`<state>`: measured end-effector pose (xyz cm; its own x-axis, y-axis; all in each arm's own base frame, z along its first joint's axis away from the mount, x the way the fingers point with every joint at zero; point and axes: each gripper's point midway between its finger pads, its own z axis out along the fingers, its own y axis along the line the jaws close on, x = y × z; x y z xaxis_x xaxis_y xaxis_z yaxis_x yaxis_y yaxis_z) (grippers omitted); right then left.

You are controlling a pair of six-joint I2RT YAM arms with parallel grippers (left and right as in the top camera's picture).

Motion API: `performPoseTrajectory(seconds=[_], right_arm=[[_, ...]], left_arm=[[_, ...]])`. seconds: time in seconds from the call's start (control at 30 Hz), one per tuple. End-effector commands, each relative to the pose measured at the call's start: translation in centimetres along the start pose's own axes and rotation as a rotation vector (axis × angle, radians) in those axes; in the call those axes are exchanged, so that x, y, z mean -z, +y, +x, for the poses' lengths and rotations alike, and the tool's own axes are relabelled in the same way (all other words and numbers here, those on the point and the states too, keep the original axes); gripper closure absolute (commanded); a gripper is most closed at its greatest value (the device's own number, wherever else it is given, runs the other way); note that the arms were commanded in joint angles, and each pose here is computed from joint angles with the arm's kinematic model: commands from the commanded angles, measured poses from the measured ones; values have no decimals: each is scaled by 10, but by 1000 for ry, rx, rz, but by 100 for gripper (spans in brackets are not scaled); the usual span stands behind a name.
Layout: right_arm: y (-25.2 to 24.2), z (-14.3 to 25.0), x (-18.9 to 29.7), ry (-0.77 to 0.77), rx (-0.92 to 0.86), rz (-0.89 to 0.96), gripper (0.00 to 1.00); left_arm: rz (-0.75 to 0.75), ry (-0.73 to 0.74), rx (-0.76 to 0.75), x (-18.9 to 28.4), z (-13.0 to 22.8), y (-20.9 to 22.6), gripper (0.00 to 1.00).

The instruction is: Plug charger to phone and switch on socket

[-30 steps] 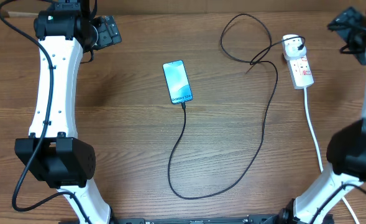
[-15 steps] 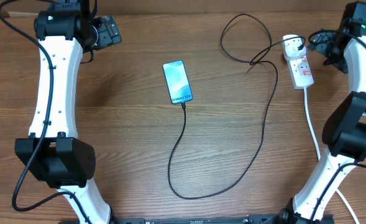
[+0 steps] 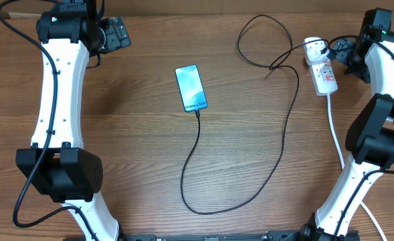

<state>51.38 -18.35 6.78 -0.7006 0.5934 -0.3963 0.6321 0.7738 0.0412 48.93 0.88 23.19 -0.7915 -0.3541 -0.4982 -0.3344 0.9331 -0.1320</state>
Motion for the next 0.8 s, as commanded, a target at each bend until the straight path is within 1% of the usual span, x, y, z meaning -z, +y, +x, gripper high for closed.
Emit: performPoseTrajectory(seconds=[0.0,0.4,0.77], right_arm=[[-5,-2,-2,-8,-5,11,0],[-5,-2,-5,-6,-4,12,0],[-8,14,-30,49,2,32,0]], left_arm=[[-13,2,11,-3,1,1,0],[-13,2,11,-3,1,1,0],[-13,2,11,-3,1,1,0]])
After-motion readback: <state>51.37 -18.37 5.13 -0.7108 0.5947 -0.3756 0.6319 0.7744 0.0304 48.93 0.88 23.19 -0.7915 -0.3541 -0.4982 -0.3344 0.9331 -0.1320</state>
